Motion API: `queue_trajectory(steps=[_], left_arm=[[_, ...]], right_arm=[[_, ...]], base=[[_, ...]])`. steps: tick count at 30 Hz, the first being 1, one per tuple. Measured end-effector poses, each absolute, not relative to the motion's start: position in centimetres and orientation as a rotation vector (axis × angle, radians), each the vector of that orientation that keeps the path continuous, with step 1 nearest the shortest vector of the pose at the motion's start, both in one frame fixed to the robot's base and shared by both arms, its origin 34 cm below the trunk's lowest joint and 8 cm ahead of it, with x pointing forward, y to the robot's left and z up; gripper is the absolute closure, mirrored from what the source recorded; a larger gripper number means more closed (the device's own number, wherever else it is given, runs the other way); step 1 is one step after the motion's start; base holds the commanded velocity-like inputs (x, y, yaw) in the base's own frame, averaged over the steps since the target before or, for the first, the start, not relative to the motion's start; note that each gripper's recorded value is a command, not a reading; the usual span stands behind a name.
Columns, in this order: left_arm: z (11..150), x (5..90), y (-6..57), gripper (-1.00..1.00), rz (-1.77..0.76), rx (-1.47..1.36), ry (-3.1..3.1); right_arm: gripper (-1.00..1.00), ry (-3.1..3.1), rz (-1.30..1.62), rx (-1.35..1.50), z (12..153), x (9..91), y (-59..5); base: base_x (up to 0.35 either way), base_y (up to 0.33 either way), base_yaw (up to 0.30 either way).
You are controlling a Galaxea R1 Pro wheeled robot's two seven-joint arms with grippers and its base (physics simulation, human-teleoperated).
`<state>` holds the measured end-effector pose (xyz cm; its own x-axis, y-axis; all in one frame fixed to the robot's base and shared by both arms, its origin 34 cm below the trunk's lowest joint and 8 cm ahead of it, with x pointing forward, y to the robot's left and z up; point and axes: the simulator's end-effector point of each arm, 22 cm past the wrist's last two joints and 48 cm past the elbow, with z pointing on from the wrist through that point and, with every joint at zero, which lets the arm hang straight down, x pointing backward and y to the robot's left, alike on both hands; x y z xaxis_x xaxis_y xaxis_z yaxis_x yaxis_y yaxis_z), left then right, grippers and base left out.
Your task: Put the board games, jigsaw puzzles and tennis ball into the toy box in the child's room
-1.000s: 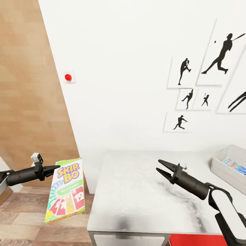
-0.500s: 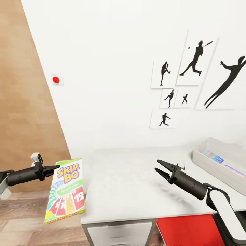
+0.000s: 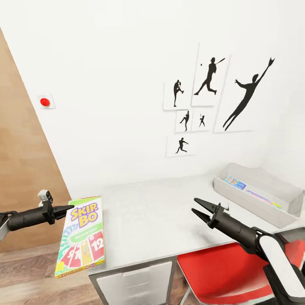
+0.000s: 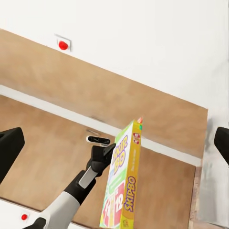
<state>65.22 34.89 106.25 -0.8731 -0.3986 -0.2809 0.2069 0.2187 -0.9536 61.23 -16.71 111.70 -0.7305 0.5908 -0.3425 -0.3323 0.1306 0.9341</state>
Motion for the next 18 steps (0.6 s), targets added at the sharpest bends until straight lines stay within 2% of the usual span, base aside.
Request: queue_trajectory(steps=[5, 18], left_arm=[[106.8, 65.1, 35.0, 1.00, -1.698, -0.177, 2.023], [107.9, 64.6, 35.0, 1.00, -1.697, -0.177, 2.025]], right_arm=[[-1.00, 1.724, 1.691, 0.245, 112.0, 60.9, -16.3], [-1.00, 1.709, 1.676, 0.232, 113.1, 60.7, -15.2]], base=[[-0.012, 0.000, -0.080], [-0.001, 0.000, -0.004]])
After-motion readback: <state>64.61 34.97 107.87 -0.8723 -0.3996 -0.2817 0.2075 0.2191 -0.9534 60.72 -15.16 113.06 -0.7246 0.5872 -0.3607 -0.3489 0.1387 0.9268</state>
